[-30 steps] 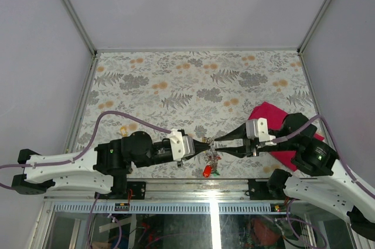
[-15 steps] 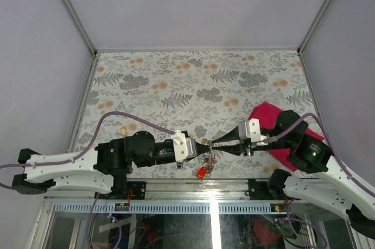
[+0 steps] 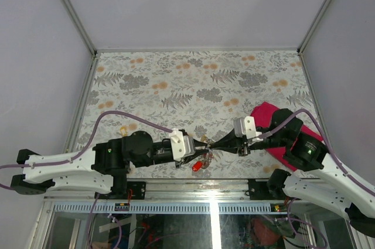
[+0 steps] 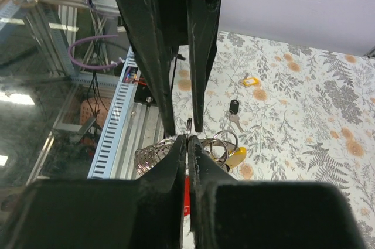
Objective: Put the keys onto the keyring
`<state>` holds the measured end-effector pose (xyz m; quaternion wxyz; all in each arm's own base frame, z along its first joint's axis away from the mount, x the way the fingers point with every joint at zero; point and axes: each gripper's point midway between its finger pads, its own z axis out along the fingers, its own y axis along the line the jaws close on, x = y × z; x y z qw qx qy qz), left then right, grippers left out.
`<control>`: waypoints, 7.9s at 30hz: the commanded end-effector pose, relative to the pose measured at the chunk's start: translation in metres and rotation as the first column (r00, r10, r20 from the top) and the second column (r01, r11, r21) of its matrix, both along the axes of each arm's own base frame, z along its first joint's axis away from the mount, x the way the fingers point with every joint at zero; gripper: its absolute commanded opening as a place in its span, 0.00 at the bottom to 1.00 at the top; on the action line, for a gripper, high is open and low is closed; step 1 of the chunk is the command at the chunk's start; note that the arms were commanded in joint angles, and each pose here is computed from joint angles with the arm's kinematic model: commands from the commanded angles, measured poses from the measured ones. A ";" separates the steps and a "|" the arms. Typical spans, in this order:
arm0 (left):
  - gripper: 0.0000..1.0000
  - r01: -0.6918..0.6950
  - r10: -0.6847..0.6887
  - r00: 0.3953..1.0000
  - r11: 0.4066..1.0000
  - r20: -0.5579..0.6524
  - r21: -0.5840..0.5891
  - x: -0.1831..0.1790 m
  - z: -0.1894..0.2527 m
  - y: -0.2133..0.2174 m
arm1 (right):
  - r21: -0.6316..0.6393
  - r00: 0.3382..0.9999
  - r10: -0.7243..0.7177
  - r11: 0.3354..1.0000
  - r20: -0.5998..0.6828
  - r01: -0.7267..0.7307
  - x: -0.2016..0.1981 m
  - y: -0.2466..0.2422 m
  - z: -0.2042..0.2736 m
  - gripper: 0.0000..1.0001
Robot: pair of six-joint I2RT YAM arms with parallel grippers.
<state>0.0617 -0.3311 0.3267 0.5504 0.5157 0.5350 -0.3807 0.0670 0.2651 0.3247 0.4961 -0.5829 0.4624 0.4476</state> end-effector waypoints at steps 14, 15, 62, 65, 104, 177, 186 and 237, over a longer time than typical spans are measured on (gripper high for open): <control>0.34 -0.037 0.007 0.997 0.912 -0.074 -0.409 -0.005 0.077 0.037 | 0.455 1.000 0.028 0.890 0.009 -0.029 -0.020 -0.010 0.077 0.00; 0.36 -0.050 0.012 0.995 0.910 -0.095 -0.412 -0.004 0.077 0.036 | 0.476 1.000 0.024 0.879 0.011 -0.026 -0.019 -0.011 0.080 0.00; 0.26 0.097 -0.117 0.993 0.893 -0.019 -0.439 -0.026 0.100 0.018 | 0.611 0.990 0.129 0.780 0.054 -0.135 -0.038 -0.017 0.100 0.00; 0.27 0.093 -0.112 0.994 0.894 -0.018 -0.438 -0.025 0.100 0.017 | 0.609 0.989 0.138 0.780 0.054 -0.142 -0.039 -0.017 0.101 0.00; 0.00 0.027 -0.029 0.999 0.996 -0.021 -0.083 -0.010 0.071 0.017 | 0.371 0.997 -0.050 0.928 0.055 0.026 -0.017 -0.024 0.076 0.36; 0.37 0.022 -0.039 0.997 0.974 -0.069 -0.224 -0.016 0.089 0.038 | 0.442 0.880 -0.087 0.885 0.467 -0.148 -0.015 -0.015 0.076 0.00; 0.35 0.038 -0.052 0.998 0.948 -0.036 -0.316 -0.017 0.102 0.036 | 0.498 0.958 -0.091 0.865 0.272 -0.059 -0.008 -0.012 0.081 0.00; 0.22 0.100 -0.113 0.994 0.925 -0.012 -0.367 -0.023 0.105 0.002 | 0.572 0.977 0.049 0.804 0.209 -0.163 -0.033 -0.016 0.095 0.00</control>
